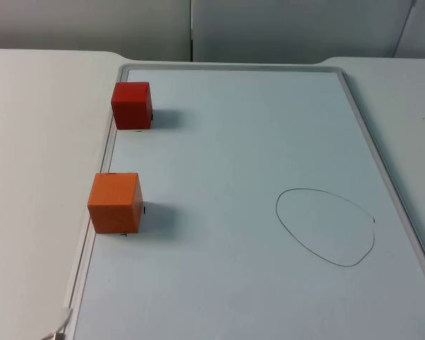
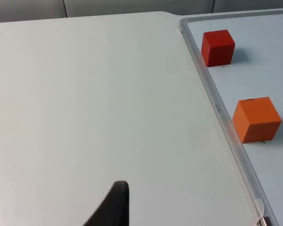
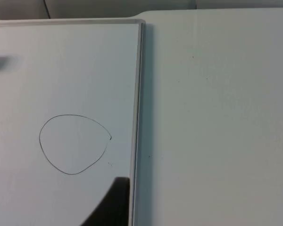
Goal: Pick up one cube with the left hand and another cube with the right hand. First place the cube in the right hand at the target position, then stack the cube in the left hand on top.
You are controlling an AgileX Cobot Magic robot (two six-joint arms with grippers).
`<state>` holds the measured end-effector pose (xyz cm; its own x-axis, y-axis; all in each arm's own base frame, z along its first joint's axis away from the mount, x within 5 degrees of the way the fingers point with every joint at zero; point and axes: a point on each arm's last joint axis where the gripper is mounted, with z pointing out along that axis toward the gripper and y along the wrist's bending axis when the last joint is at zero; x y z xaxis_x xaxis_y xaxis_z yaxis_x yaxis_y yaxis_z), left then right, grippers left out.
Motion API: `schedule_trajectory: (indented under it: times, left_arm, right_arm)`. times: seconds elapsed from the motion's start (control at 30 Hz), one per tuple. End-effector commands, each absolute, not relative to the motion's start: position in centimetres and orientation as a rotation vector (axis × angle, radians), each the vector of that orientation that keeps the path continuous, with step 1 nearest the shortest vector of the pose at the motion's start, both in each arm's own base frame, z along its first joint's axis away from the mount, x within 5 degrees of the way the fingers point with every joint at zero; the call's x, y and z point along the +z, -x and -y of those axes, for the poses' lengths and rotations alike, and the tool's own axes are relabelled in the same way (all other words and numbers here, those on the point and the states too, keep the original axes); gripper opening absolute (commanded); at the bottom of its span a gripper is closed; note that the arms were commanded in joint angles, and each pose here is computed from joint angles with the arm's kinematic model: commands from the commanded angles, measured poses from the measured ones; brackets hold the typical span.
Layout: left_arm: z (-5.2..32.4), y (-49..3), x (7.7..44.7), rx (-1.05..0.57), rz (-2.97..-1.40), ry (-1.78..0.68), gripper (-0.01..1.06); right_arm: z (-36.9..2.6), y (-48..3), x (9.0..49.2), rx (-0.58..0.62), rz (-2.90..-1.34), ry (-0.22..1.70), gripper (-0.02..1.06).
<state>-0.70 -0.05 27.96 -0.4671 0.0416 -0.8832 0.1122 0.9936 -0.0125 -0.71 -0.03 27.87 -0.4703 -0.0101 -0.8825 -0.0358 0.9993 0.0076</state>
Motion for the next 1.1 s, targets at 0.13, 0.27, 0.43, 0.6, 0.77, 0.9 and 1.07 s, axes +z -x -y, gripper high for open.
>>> schedule_trajectory:
  times: [0.13,0.27,0.43,0.6,0.77,0.9,1.07]
  left_arm:
    - [0.1,1.1,29.8,-0.130,-1.936,-0.058,1.05]
    - [0.2,0.2,34.0,-0.137,-1.778,-0.051,1.05]
    - [0.8,-2.4,38.4,-0.153,-1.684,-0.102,1.04]
    - [1.9,-6.4,42.5,-0.180,-1.607,-0.200,1.04]
    - [3.5,-12.5,45.8,-0.247,-1.627,-0.298,1.04]
    - [4.0,-17.1,46.7,-0.259,-1.685,-0.305,1.04]
    - [4.9,-26.1,45.2,-0.281,-1.828,-0.295,1.04]
  right_arm:
    - [0.0,0.7,27.8,0.027,-2.053,0.044,1.04]
    - [0.0,0.7,27.8,0.027,-2.053,0.044,1.04]
    - [0.0,0.7,27.8,0.027,-2.053,0.044,1.04]
    - [0.0,0.7,27.8,0.027,-2.053,0.044,1.04]
    - [0.0,0.7,27.8,0.027,-2.053,0.044,1.04]
    - [0.0,0.7,27.8,0.027,-2.053,0.044,1.04]
    - [0.0,0.7,27.8,0.027,-2.053,0.044,1.04]
